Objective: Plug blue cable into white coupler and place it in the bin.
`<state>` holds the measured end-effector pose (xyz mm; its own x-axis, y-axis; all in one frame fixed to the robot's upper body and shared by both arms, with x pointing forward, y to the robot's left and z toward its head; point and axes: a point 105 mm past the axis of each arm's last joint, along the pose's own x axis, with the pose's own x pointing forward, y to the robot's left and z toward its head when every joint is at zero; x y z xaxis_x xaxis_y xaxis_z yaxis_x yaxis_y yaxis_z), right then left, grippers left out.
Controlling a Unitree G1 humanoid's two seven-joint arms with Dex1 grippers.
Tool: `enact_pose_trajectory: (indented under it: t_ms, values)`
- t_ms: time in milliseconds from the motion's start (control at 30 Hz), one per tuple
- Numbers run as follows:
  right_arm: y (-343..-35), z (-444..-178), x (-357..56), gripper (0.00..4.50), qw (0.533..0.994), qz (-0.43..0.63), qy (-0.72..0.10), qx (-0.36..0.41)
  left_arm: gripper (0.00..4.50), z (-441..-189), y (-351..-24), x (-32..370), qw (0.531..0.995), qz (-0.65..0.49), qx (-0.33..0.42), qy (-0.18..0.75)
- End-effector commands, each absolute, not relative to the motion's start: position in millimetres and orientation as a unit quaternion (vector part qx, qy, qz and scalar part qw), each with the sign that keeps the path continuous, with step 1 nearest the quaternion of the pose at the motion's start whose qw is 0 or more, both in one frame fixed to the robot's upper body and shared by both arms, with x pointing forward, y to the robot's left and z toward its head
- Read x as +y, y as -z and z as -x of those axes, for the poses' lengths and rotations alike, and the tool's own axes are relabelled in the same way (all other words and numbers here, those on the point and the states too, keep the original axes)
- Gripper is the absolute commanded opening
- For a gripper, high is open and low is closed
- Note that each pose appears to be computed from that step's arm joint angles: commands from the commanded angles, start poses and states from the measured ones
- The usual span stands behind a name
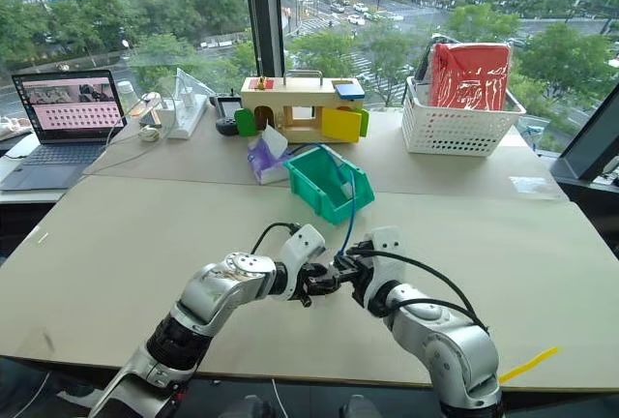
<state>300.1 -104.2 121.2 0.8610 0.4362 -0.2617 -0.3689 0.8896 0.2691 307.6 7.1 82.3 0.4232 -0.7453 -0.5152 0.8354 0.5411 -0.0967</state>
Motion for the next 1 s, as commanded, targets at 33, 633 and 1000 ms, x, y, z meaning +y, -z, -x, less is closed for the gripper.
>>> enact_pose_trajectory:
  t_ms: [33,633,1000]
  values:
    - [-180.2,-325.7,-128.4,0.00,0.973,-0.133,-0.175,0.068,3.65,-312.3,-91.2,12.8,0.851,-0.091,0.231,0.462]
    - [-246.4,-449.1,-101.5,2.47,0.958,0.050,-0.282,-0.007,4.06,-329.2,-129.1,64.0,0.936,-0.081,0.033,0.342]
    - [-273.8,-385.5,-150.3,4.46,0.948,0.027,-0.300,-0.107,4.06,-339.7,-144.9,84.7,0.940,-0.084,-0.035,0.330]
